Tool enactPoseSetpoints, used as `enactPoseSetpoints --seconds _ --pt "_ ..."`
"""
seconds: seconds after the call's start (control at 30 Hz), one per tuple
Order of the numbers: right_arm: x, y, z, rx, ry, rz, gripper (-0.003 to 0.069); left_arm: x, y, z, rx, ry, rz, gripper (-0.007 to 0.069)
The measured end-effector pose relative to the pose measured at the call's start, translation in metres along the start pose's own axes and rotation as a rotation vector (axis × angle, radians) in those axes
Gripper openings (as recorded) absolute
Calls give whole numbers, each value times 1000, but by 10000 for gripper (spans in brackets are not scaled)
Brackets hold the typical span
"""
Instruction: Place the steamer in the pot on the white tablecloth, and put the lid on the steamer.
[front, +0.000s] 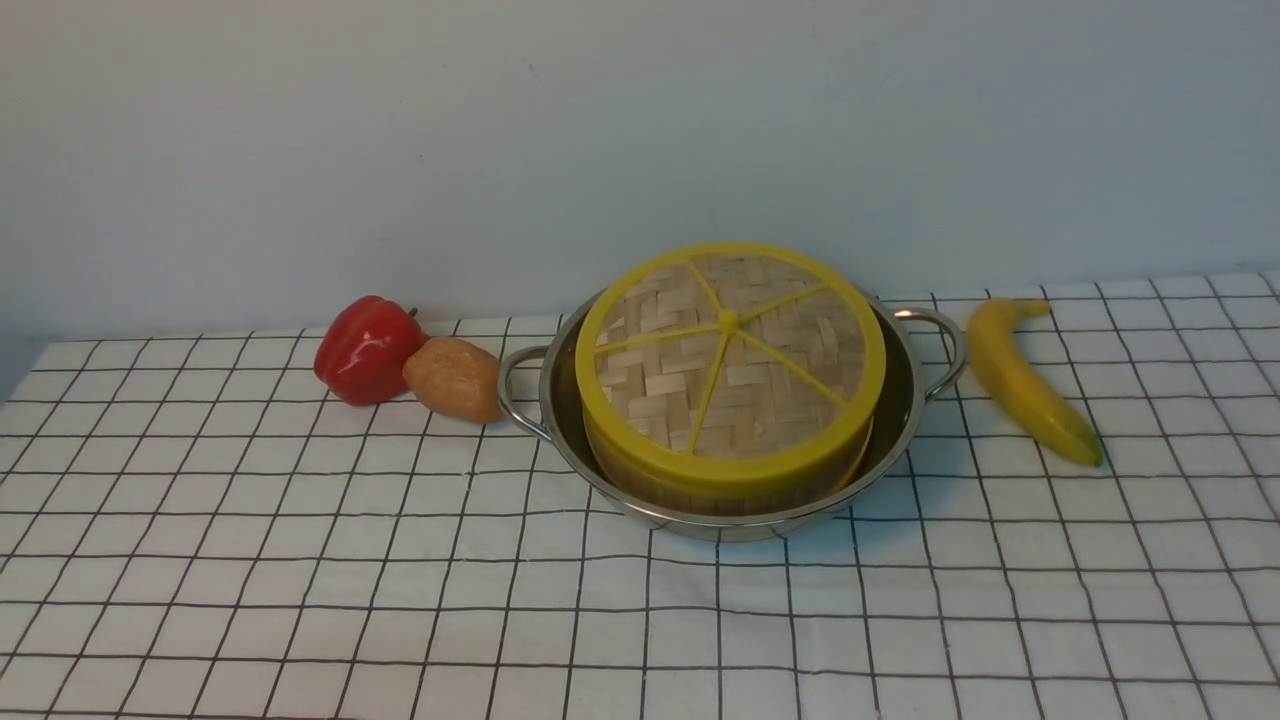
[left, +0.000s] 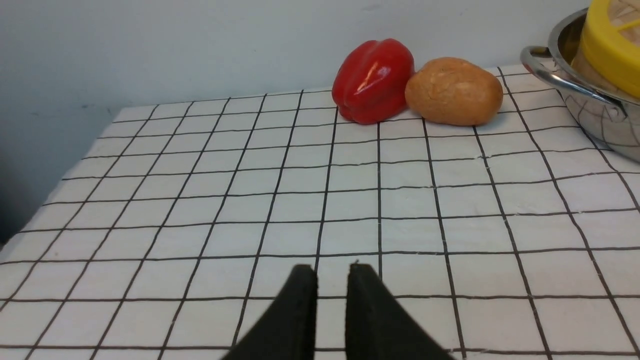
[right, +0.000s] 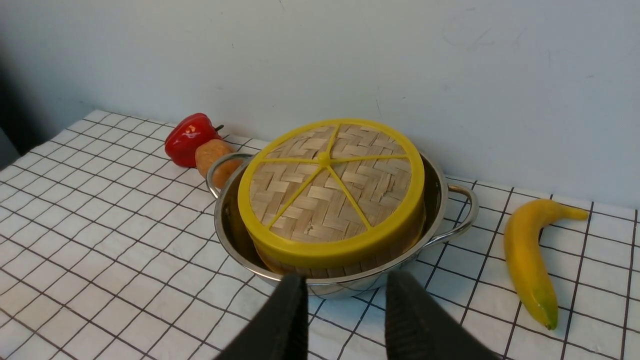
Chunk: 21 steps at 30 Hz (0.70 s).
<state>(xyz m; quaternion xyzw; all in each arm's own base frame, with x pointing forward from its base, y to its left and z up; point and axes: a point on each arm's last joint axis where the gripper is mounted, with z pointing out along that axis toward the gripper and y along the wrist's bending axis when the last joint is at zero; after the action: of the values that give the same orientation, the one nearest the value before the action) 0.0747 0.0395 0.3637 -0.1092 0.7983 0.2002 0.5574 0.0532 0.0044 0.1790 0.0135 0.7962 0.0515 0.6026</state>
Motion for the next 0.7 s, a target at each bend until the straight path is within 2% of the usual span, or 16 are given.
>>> enactPoseSetpoints --seconds 0.43,0.57,0.7 --pt "0 -2 0 21 2 -42 240 -1 0 0 0 -6 0 106" --pt "0 -7 -7 96 -22 -96 240 -1 0 0 0 -7 1 115" --pt "9 -17 -17 247 -59 -129 240 -1 0 0 0 -7 1 117"
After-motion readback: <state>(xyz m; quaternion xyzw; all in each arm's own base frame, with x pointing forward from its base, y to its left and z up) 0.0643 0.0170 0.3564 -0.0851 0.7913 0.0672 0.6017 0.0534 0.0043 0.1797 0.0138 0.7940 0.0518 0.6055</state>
